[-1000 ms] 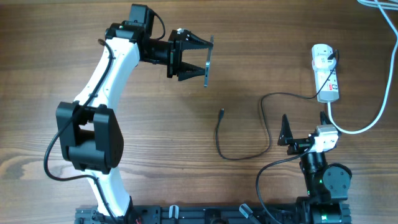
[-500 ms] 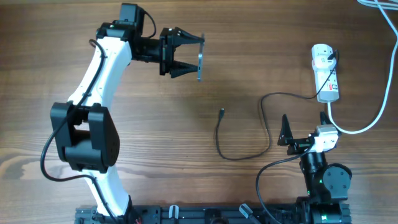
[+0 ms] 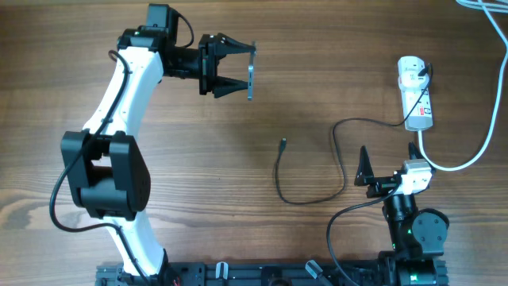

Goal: Plug charger to phone and switch on socket

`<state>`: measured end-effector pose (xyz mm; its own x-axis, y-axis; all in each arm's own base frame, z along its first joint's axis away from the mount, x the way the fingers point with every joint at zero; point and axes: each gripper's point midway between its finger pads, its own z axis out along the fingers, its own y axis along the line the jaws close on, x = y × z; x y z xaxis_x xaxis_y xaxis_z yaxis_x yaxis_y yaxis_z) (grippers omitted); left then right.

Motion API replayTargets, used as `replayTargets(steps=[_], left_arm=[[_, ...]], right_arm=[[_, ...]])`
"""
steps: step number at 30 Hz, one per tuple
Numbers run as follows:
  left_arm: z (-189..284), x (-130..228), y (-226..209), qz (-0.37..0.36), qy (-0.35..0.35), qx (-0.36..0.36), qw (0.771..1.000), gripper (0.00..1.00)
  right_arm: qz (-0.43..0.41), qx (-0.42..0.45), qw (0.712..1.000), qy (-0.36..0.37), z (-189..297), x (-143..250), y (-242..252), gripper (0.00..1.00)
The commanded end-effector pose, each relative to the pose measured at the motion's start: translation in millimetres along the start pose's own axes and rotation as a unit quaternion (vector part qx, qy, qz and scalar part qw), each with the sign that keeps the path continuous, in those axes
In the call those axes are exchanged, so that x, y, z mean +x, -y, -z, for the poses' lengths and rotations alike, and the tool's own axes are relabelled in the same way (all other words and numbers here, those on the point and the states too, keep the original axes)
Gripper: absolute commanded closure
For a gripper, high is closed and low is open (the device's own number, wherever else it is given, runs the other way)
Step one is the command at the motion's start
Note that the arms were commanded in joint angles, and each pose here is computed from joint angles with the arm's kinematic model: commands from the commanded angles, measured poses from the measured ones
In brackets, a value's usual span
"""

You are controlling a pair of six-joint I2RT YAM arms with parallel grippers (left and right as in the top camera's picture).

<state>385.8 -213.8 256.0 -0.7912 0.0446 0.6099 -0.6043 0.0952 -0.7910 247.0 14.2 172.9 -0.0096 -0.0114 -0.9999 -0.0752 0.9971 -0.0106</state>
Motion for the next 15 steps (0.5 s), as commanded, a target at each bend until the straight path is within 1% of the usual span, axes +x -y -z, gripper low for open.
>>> replayTargets(steps=[1,10,11,15], left_arm=[[6.7,19.3,15.8,-0.018,-0.016,0.022,0.999,0.47],[6.7,19.3,15.8,-0.018,-0.016,0.022,0.999,0.47],[6.7,19.3,15.8,-0.018,-0.016,0.022,0.999,0.44],[6.7,19.3,15.8,-0.018,-0.016,0.022,0.999,0.44]], right_arm=[[-0.007,0.005,1.0,0.003,0.2,-1.2,1.4,0.0],[-0.006,0.005,1.0,0.003,0.2,-1.2,1.4,0.0],[-0.007,0.005,1.0,0.003,0.2,-1.2,1.4,0.0],[-0.007,0.005,1.0,0.003,0.2,-1.1,1.4,0.0]])
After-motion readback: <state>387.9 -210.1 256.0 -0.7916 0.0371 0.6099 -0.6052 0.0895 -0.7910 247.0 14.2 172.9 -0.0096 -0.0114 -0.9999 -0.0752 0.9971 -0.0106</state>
